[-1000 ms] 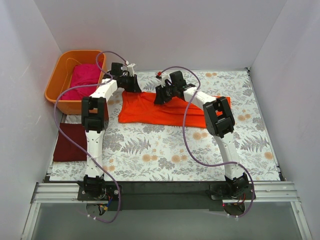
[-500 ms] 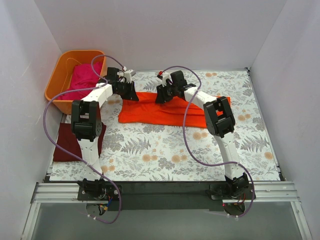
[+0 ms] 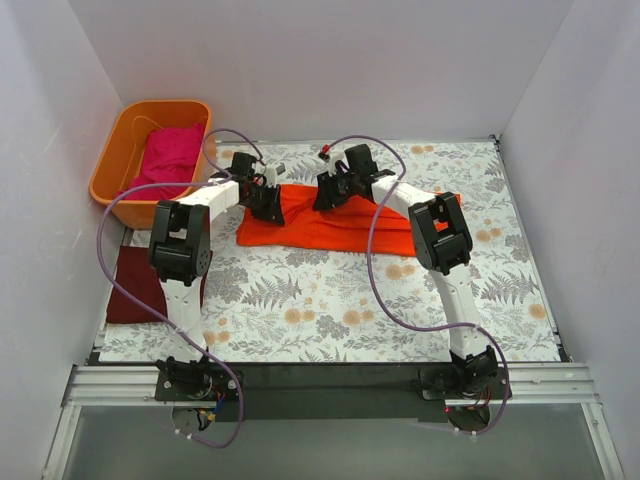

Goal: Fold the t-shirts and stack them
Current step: Fold the tshirt

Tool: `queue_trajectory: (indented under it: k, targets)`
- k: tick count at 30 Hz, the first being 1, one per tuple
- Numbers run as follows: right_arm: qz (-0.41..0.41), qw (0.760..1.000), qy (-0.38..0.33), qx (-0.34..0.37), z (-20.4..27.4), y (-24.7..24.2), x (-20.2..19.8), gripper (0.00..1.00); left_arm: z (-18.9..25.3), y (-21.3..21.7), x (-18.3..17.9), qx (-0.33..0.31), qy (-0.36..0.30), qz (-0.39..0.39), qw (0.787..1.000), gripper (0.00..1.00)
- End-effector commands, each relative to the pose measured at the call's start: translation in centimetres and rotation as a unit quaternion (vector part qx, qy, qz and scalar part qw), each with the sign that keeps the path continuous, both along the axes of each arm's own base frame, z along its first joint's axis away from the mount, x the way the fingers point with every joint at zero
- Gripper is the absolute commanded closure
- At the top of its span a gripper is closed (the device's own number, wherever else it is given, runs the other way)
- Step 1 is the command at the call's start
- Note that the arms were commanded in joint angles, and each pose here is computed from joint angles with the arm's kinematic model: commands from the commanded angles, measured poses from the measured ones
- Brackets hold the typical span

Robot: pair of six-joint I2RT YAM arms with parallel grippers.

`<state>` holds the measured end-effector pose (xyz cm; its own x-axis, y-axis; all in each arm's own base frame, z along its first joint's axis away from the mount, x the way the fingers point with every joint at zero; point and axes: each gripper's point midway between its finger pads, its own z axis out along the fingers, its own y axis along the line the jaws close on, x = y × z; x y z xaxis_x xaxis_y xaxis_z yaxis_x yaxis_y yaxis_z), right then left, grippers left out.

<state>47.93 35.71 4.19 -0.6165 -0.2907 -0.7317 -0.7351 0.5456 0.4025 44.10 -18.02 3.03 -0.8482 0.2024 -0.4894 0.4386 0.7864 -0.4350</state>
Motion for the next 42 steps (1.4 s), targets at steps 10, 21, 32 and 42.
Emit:
queue_trajectory:
  k: [10, 21, 32, 42]
  targets:
    - [-0.029, 0.995, -0.090, -0.008, 10.7, -10.0, 2.2, 0.54, 8.1, 1.2, 1.2, -0.002, -0.071, 0.027, 0.997, 0.65]
    - [0.013, 0.947, -0.066, -0.313, 3.3, -26.2, -0.8, 0.60, 4.8, 2.2, -3.9, 0.095, 0.029, 0.055, 0.994, 0.64]
    - [0.036, 0.898, -0.009, -0.439, -2.6, -33.3, -3.2, 0.67, -0.7, 4.8, -3.5, 0.224, 0.041, 0.084, 0.970, 0.59]
    - [0.107, 0.890, 0.045, -0.441, -4.5, -33.0, -12.6, 0.74, -3.4, 5.5, 6.7, 0.244, -0.010, 0.081, 0.966, 0.61]
